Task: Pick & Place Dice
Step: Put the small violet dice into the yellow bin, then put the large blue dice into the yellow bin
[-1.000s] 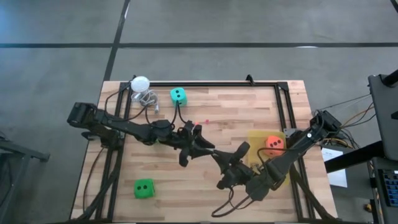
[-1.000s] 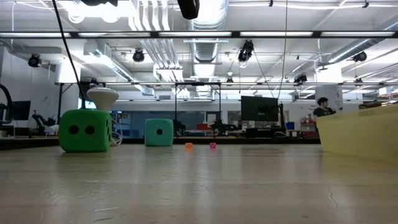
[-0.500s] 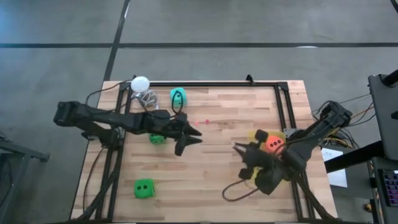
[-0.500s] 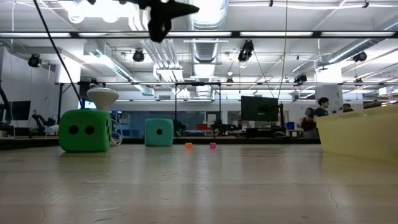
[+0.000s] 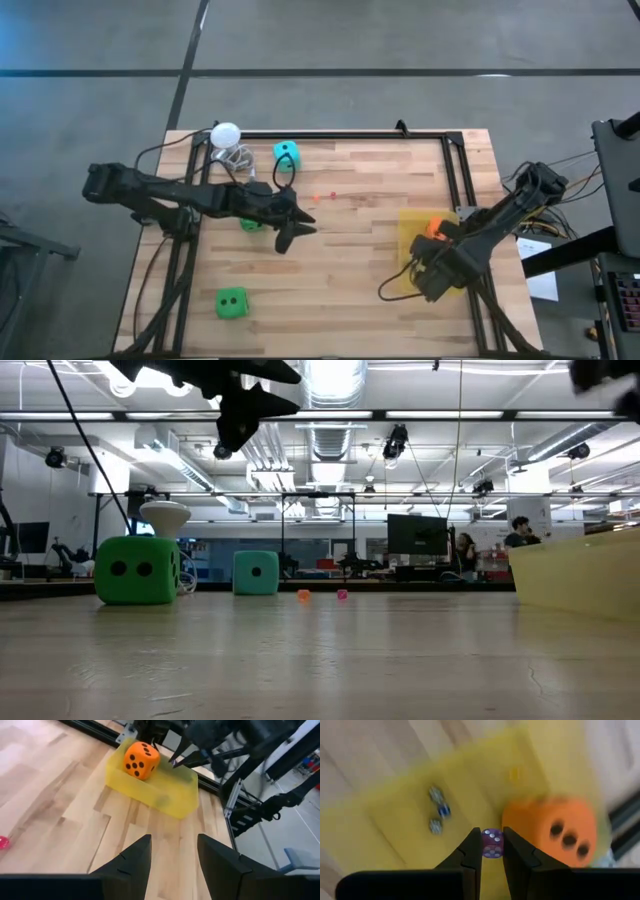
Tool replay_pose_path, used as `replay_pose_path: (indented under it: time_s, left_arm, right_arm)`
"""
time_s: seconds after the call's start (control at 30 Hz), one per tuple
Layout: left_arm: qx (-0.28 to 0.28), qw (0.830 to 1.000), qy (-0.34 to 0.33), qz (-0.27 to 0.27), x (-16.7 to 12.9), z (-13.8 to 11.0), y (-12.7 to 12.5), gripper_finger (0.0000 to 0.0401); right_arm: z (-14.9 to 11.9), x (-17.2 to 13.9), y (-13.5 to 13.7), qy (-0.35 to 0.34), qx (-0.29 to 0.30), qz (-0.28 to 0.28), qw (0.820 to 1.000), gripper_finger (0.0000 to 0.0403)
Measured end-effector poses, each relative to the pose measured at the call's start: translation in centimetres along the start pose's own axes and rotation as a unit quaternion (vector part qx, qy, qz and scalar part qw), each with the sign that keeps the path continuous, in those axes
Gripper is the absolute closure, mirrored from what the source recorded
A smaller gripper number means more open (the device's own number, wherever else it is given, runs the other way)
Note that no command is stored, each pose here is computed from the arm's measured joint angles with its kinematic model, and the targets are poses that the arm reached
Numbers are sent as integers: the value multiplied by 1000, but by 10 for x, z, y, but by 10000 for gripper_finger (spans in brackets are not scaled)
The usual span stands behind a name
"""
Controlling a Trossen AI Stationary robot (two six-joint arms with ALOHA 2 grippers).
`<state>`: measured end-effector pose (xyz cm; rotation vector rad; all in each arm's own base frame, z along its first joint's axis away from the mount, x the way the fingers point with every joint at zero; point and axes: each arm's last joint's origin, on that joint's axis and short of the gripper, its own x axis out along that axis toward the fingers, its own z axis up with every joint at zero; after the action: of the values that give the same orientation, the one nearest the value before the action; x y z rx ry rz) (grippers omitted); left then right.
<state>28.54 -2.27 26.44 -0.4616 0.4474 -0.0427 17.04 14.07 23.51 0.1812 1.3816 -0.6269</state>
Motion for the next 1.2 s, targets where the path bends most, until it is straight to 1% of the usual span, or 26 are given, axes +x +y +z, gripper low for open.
replay_pose_path:
  time_s: [0.13, 0.2, 0.33, 0.63, 0.73, 0.9, 1.03, 1.13, 1.2]
  left_arm:
    - [0, 1000, 5, 0, -1, -2, 1, 238]
    - [0, 1000, 3, -1, -1, -2, 0, 238]
    - [2, 1000, 0, -2, -3, -1, 0, 238]
    - [3, 1000, 0, 0, -4, -1, 0, 238]
    - [2, 1000, 2, 1, -4, -1, 0, 238]
    - [2, 1000, 3, 2, -4, -1, 0, 238]
    - [2, 1000, 2, 3, -4, -1, 0, 238]
    - [2, 1000, 1, 3, -4, -1, 0, 238]
    - [2, 1000, 1, 2, -4, -1, 0, 238]
  right_arm:
    - [-17, 20, -3, 54, 8, -21, 998, 359]
    - [-20, 28, -3, 65, 15, -15, 998, 359]
    - [-22, 39, 2, 65, 10, 19, 998, 357]
    - [-23, 43, 3, 65, 17, 25, 997, 349]
    - [-23, 43, 3, 66, 23, 24, 997, 327]
    - [-26, 48, 1, 82, 24, 18, 996, 266]
    - [-26, 49, 1, 81, 25, 21, 996, 223]
    - [-24, 46, 5, 74, 18, 48, 996, 202]
    - [-24, 42, 4, 77, 37, 39, 996, 196]
